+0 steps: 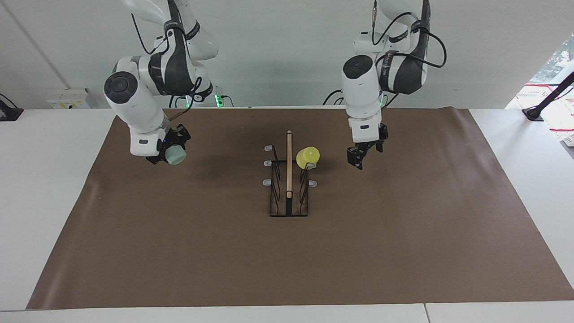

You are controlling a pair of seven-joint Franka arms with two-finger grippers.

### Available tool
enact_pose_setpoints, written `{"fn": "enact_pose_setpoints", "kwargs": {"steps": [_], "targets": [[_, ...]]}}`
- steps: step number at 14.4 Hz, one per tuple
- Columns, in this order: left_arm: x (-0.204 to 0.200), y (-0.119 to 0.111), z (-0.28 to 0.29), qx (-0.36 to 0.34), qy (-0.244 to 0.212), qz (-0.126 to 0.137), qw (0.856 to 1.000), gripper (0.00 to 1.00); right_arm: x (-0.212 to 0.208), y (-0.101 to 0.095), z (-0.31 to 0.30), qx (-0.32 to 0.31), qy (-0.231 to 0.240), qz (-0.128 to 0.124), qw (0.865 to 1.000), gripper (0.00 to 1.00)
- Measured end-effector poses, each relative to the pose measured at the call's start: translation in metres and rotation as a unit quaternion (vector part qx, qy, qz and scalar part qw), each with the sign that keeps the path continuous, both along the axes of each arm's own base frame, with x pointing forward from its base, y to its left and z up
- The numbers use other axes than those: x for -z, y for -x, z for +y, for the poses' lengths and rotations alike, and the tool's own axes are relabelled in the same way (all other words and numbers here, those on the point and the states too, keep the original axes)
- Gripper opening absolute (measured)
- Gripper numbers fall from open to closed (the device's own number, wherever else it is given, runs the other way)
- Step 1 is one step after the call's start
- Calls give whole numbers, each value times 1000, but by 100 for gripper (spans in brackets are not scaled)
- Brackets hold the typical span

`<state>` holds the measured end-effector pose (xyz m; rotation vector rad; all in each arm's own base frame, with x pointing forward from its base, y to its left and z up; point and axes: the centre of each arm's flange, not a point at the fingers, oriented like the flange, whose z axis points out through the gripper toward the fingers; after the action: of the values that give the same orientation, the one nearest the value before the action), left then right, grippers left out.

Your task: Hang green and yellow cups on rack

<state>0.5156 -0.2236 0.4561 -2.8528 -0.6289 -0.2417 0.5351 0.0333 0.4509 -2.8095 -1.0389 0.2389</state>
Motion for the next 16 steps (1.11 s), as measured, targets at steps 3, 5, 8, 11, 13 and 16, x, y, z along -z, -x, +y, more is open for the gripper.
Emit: {"fn": "enact_pose_setpoints", "kwargs": {"steps": [3,5,8,11,13,16], "targets": [[-19,-17,64,78,57,40,994,100,-25,5,22,64,-160,-3,985,67],[-34,-26,115,112,99,45,988,100,-37,6,29,91,-231,-1,969,67],[-58,-33,174,135,124,40,982,100,-49,4,43,110,-336,-9,935,67],[-92,-35,201,158,121,46,979,100,-43,6,66,111,-447,-76,884,67],[-108,-36,219,169,119,46,977,100,-26,26,101,120,-511,-117,843,67],[-127,-32,225,176,120,57,975,100,18,69,135,116,-574,-171,792,67]]}}
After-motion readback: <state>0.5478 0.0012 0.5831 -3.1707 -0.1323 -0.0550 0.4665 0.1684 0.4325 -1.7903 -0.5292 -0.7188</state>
